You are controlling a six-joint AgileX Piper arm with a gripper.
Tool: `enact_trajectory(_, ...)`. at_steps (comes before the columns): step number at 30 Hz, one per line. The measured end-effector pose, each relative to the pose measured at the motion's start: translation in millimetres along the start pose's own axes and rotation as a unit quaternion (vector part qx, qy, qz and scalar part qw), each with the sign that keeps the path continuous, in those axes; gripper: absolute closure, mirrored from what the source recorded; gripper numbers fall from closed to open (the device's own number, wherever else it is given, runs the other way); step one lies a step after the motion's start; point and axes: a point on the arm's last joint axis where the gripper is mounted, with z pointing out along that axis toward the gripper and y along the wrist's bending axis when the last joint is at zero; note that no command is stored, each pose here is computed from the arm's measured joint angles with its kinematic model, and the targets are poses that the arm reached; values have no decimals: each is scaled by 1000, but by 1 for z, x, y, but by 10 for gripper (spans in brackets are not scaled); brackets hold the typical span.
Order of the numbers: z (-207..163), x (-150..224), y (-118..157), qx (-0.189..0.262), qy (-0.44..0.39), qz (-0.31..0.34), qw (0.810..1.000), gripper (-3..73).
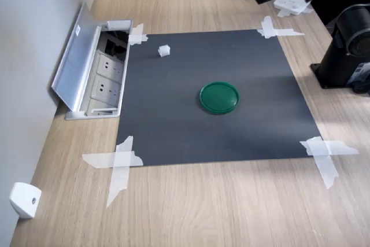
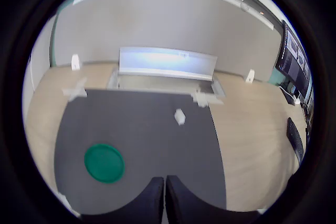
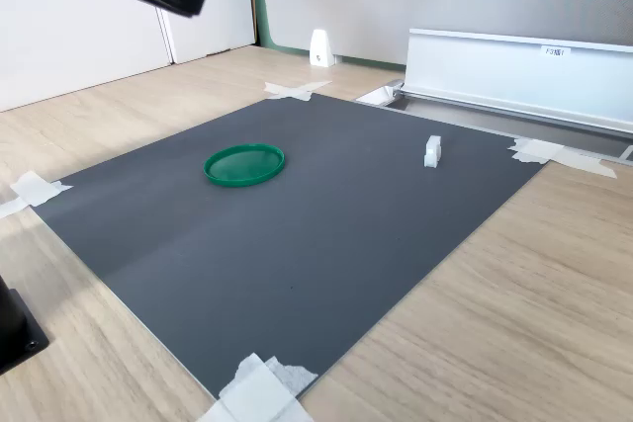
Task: Grasp a white terminal and put it on the green lid.
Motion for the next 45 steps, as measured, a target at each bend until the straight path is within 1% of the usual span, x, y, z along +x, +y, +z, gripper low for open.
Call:
enact_trajectory(5, 23, -25, -5, 1, 48, -13, 999, 703)
enact_trajectory(9, 50, -37, -6, -7, 92, -22, 995, 703)
enact_trajectory(14, 96, -48, -5, -30, 175, -40, 983, 695)
enact_trajectory(16, 114, -55, -5, -44, 201, -55, 977, 671)
enact_trajectory(18, 129, -63, -4, -59, 219, -73, 971, 636)
enact_trajectory(21, 144, -77, -4, -77, 228, -101, 965, 544)
enact_trajectory(23, 154, -85, -5, -83, 229, -114, 963, 460)
enact_trajectory(26, 166, -96, -5, -92, 230, -126, 961, 308)
enact_trajectory(30, 180, -102, -5, -106, 248, -130, 954, 123)
enact_trajectory(33, 188, -104, -5, -110, 263, -131, 950, 33)
enact_trajectory(36, 195, -104, -11, -113, 270, -114, 949, -3)
enact_trajectory(39, 201, -103, -21, -109, 273, -98, 951, -6)
enact_trajectory(45, 215, -92, -38, -109, 292, -99, 945, -6)
